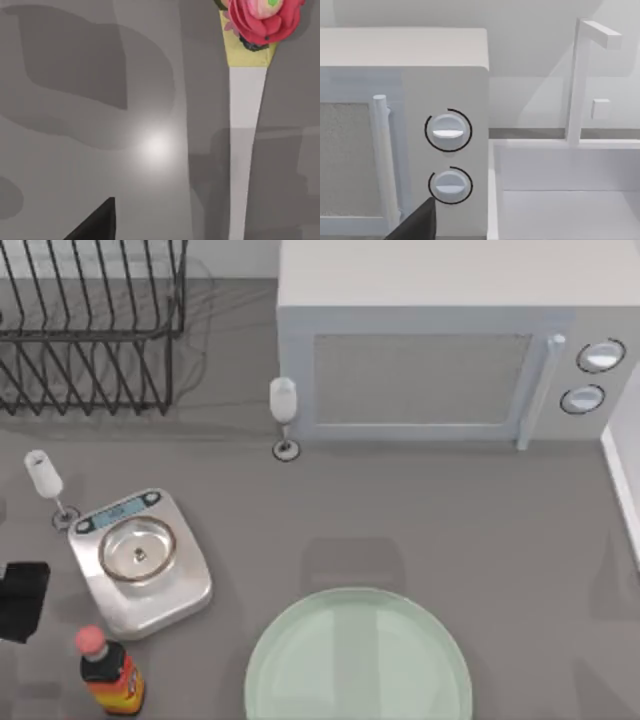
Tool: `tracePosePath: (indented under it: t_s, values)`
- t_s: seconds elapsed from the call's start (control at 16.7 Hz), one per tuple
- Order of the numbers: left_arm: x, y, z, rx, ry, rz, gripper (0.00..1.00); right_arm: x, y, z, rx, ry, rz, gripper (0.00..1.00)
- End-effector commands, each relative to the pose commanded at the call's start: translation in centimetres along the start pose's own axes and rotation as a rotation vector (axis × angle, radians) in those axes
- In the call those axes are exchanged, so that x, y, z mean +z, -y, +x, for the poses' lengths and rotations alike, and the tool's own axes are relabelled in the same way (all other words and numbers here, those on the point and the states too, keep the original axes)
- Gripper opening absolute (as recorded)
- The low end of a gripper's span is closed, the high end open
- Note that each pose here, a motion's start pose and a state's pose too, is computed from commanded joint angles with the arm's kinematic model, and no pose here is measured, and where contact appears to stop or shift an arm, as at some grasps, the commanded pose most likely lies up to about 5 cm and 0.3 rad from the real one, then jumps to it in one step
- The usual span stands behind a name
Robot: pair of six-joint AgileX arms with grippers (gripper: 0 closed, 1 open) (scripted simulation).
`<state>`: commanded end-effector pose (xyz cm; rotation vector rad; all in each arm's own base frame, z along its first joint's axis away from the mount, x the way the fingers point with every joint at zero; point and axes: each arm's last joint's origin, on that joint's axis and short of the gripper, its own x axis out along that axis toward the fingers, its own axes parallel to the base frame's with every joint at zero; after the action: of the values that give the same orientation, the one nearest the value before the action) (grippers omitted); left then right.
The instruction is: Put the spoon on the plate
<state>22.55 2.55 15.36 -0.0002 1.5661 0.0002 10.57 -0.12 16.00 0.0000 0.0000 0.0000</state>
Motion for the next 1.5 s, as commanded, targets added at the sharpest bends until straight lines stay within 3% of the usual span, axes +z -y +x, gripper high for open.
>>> tracePosePath:
  t_s: [0.3,0.66,1.44,1.5]
  values:
    - [-0.2,0.0,5.2,0.001,0.007,0.0,1.0,0.0,0.0,0.0,0.0,0.0,0.0,1.0]
    - [-0.5,0.0,6.1,0.0,0.0,0.0,1.0,0.0,0.0,0.0,0.0,0.0,0.0,1.0]
    - [-0.5,0.0,6.1,0.0,0.0,0.0,0.02,0.0,0.0,0.0,0.0,0.0,0.0,1.0]
    - [-0.5,0.0,6.1,0.0,0.0,0.0,0.0,0.0,0.0,0.0,0.0,0.0,0.0,1.0]
